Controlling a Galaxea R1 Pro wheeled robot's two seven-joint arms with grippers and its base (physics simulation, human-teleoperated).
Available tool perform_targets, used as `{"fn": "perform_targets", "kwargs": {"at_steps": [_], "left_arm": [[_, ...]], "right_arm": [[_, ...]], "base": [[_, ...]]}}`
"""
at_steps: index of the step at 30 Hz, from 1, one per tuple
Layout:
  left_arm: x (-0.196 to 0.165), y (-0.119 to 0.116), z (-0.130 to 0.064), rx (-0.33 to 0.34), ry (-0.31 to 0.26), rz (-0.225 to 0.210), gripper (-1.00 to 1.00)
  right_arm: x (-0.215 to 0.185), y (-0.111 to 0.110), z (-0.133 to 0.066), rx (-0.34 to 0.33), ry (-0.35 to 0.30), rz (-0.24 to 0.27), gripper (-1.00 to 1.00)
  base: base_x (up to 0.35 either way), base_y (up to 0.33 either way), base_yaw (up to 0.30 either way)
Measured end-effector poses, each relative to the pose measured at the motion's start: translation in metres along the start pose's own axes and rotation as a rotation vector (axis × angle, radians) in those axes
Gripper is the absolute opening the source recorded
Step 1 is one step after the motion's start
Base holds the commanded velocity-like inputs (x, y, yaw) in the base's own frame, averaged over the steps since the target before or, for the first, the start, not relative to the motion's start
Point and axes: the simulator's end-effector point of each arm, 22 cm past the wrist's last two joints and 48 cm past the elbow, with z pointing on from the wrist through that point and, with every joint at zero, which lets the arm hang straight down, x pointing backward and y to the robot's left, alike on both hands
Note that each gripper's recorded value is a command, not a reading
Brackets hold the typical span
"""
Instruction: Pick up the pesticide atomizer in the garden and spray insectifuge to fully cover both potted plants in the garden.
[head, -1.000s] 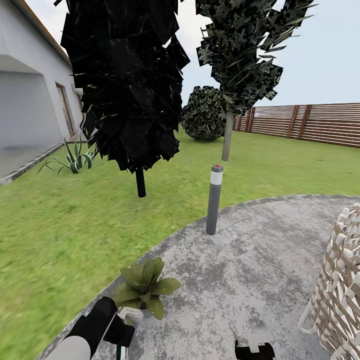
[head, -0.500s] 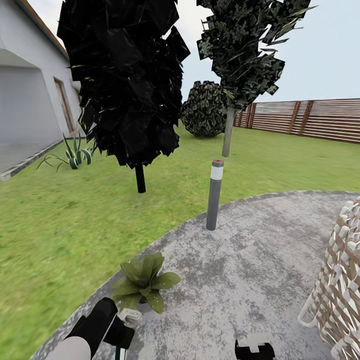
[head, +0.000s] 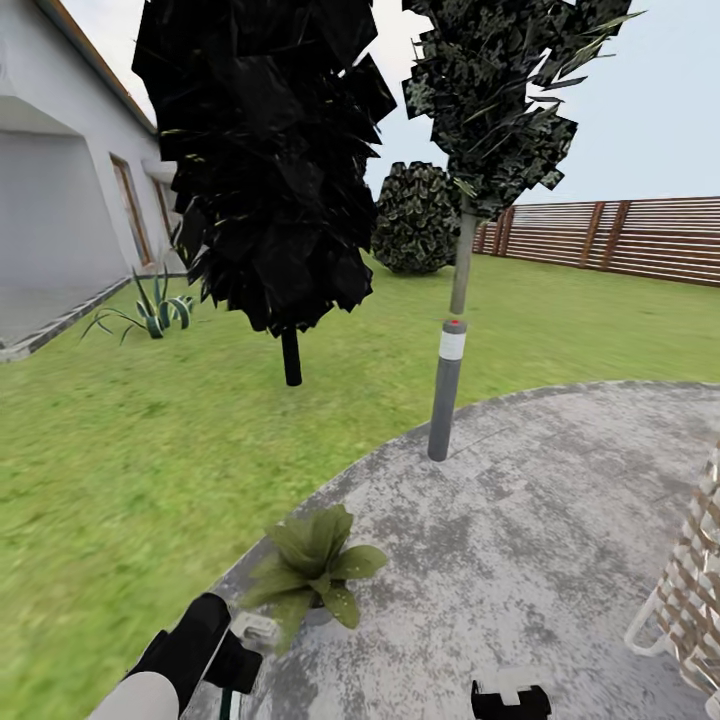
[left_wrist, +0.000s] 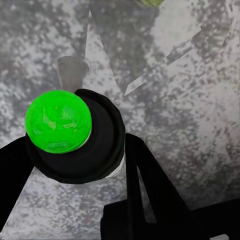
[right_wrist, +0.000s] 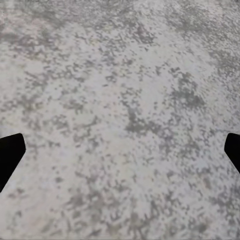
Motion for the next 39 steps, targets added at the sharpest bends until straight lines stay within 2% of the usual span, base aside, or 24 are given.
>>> {"fn": "perform_targets", "kwargs": {"at_steps": [7, 13, 22, 26, 28, 30, 33, 39], "left_arm": [[0.002, -0.005, 0.002, 0.005, 0.009, 0.010, -1.00], [0.004, -0.010, 0.004, 0.015, 0.012, 0.012, -1.00], [0.004, -0.003, 0.001, 0.014, 0.023, 0.008, -1.00], [0.018, 0.015, -0.003, 0.008, 0.075, 0.041, -1.00], [0.028, 0.022, -0.008, 0.032, 0.117, 0.060, -1.00], [0.033, 0.016, -0.011, 0.081, 0.141, 0.076, -1.00], [0.033, 0.009, -0.014, 0.098, 0.154, 0.117, -1.00], [0.032, 0.006, -0.014, 0.099, 0.156, 0.128, -1.00]], "right_arm": [[0.000, 0.000, 0.000, 0.000, 0.000, 0.000, 1.00], [0.000, 0.000, 0.000, 0.000, 0.000, 0.002, 1.00], [0.000, 0.001, 0.000, 0.000, 0.000, 0.002, 1.00], [0.000, 0.000, 0.000, 0.001, 0.000, 0.002, 1.00], [0.000, 0.000, 0.000, 0.001, 0.000, 0.002, 1.00], [0.000, -0.001, 0.000, 0.002, 0.000, 0.002, 1.00], [0.000, -0.001, 0.000, 0.004, 0.000, 0.002, 1.00], [0.000, -0.002, 0.000, 0.004, 0.001, 0.000, 1.00]], "base": [[0.036, 0.299, 0.000], [0.001, 0.034, -0.136], [0.000, 0.001, -0.098], [0.000, 0.000, -0.253], [0.000, 0.000, -0.285], [0.000, 0.000, -0.260], [0.000, 0.000, -0.066], [-0.166, 0.100, -0.006]]}}
